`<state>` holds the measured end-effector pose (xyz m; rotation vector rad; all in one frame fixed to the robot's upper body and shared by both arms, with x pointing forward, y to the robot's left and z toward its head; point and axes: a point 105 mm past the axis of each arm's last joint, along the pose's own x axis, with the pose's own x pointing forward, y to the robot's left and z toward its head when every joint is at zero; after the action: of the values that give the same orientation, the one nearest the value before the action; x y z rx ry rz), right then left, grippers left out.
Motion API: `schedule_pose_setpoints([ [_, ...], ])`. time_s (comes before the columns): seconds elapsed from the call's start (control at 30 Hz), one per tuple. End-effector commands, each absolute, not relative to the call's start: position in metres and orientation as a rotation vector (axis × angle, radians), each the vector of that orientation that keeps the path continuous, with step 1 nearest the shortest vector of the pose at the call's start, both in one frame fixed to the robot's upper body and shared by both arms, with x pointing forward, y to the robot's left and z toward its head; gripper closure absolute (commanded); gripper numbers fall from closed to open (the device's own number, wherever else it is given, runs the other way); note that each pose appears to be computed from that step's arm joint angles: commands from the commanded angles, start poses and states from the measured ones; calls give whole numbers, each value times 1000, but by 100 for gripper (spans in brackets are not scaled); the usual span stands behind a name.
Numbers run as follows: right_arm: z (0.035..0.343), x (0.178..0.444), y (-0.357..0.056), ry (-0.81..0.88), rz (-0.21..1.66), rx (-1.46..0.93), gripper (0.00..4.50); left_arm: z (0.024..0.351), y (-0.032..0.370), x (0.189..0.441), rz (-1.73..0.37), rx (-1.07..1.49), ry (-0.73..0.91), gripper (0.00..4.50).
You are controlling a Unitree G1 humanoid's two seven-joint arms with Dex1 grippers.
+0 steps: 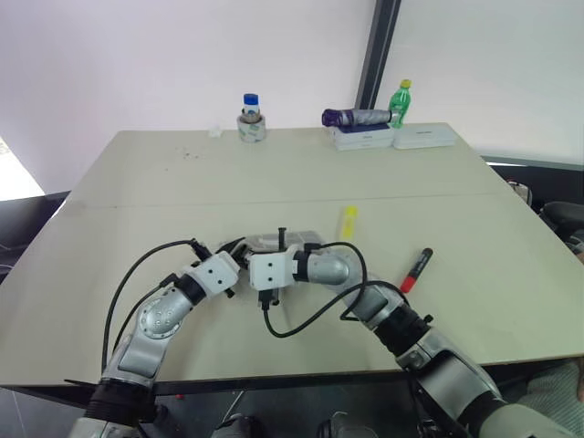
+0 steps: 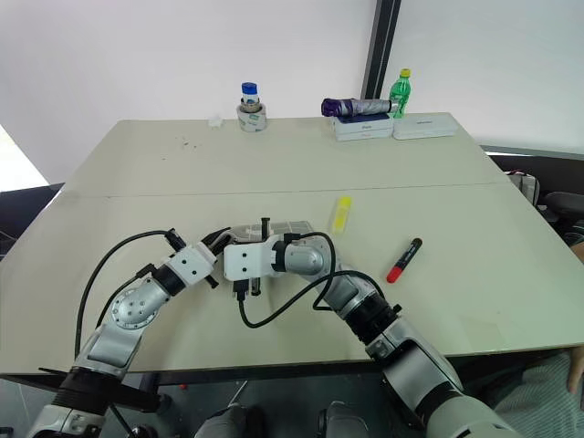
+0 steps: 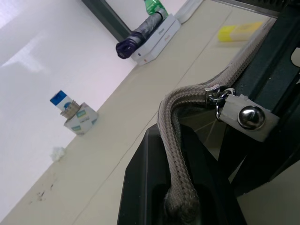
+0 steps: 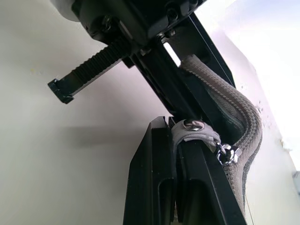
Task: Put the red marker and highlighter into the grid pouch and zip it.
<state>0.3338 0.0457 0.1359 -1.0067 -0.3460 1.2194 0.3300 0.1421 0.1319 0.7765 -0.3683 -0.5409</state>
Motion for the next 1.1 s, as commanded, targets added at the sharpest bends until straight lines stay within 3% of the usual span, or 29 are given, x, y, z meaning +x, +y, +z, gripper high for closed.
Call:
schedule_pose_setpoints([
  [0.03, 165, 322, 66, -513, 1255, -1020, 448, 135, 130, 322, -605, 825, -403, 450],
  [0.4, 139, 318, 51, -422, 1344, -1103, 448, 130, 137, 315, -686, 968, -412, 450],
  [0.8, 136, 296, 57, -518, 1471, -1170, 448, 122, 121, 314, -749, 962, -410, 450],
  [1.07, 142, 305, 57, -493, 1425, -1114, 448, 123, 124, 315, -716, 924, -401, 450],
  [1.1, 146, 305, 56, -498, 1423, -1090, 422, 124, 126, 315, -704, 911, -403, 450],
])
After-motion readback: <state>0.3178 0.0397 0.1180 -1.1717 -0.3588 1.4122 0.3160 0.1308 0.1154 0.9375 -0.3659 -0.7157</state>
